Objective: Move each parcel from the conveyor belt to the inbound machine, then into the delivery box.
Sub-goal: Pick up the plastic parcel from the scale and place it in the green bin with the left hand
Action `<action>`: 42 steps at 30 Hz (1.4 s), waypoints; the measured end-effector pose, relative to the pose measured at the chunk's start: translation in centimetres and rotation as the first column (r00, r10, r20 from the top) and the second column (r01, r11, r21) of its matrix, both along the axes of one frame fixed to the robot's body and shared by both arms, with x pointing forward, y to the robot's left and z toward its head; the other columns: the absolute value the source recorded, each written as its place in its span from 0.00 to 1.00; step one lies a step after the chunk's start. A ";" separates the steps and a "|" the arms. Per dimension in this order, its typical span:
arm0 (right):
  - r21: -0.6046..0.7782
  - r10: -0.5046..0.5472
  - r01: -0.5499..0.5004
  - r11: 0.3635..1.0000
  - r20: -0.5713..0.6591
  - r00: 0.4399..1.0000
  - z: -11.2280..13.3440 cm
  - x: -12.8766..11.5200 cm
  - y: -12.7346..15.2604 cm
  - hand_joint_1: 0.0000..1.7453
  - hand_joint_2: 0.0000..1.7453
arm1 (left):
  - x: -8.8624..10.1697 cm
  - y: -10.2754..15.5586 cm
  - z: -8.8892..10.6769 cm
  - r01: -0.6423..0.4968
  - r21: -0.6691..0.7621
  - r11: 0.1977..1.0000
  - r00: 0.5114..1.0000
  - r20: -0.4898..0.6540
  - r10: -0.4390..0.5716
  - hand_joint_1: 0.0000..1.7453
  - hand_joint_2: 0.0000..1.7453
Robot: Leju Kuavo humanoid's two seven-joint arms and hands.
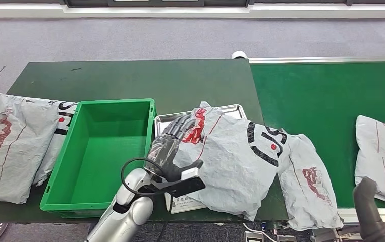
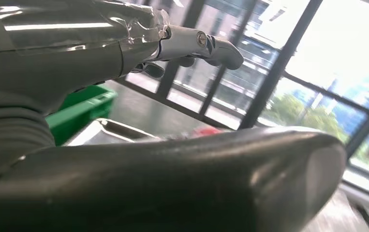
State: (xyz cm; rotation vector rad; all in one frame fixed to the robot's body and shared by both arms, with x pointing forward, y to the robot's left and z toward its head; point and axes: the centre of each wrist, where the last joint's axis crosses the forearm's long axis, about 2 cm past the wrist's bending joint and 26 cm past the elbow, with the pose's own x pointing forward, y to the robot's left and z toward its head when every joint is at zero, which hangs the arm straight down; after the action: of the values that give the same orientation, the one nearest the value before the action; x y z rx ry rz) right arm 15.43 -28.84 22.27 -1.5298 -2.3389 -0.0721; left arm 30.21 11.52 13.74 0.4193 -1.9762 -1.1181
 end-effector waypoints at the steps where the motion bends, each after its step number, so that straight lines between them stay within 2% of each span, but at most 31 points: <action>1: 0.000 0.000 0.000 1.000 0.001 1.000 0.0 0.0 0.0 0.00 1.00 | 0.0 -0.5 0.0 0.025 0.037 0.999 1.000 0.004 -0.025 0.00 1.00; 5: 0.002 0.006 -0.006 1.000 0.006 1.000 0.1 0.1 0.2 0.00 1.00 | -0.1 -2.3 -0.3 0.119 0.149 0.982 0.993 -0.012 -0.118 0.00 1.00; 13: 0.021 0.036 -0.037 0.999 0.027 0.999 0.4 0.7 0.8 0.00 1.00 | -0.7 -4.1 -1.8 0.294 0.253 0.922 0.955 -0.120 -0.272 0.00 1.00; 22: 0.026 0.054 -0.055 0.998 0.021 0.998 0.2 1.2 1.2 0.00 1.00 | -0.6 -4.7 -3.0 0.373 0.292 0.881 0.925 -0.195 -0.327 0.00 1.00; 23: 0.024 0.054 -0.055 0.998 0.019 0.998 0.1 1.2 1.2 0.00 1.00 | -0.5 -4.7 -3.1 0.381 0.293 0.877 0.921 -0.199 -0.334 0.03 1.00; 24: 0.022 0.054 -0.054 0.998 0.018 0.998 0.1 1.2 1.3 0.00 1.00 | -0.5 -4.7 -3.3 0.388 0.294 0.873 0.918 -0.203 -0.340 0.12 1.00; 27: 0.019 0.053 -0.054 0.998 0.016 0.998 0.1 1.2 1.3 0.00 1.00 | -0.3 -4.7 -3.6 0.394 0.296 0.870 0.916 -0.206 -0.345 0.83 1.00; 28: 0.019 0.053 -0.053 0.998 0.016 0.998 0.1 1.2 1.3 0.00 1.00 | -0.2 -4.7 -3.6 0.387 0.296 0.873 0.919 -0.199 -0.340 0.99 1.00; 31: 0.020 0.053 -0.053 0.998 0.016 0.998 0.1 1.2 1.3 0.00 1.00 | 0.1 -4.8 -3.7 0.317 0.289 0.903 0.948 -0.126 -0.292 1.00 1.00; 35: 0.027 0.056 -0.056 0.998 0.018 0.998 0.1 1.2 1.3 0.00 1.00 | 0.5 -4.7 -3.4 0.166 0.272 0.948 0.982 0.038 -0.183 1.00 1.00; 42: 0.034 0.058 -0.059 0.998 0.022 0.998 0.1 1.2 1.3 0.00 1.00 | 0.8 -4.4 -2.6 0.008 0.182 0.983 0.975 0.216 -0.048 1.00 1.00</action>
State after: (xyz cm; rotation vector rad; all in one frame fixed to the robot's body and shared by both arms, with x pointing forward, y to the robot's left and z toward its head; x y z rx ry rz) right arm 16.67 -27.58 22.36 -1.4497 -2.3845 -0.1134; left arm 31.03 7.11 11.17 0.6361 -2.0826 -1.3222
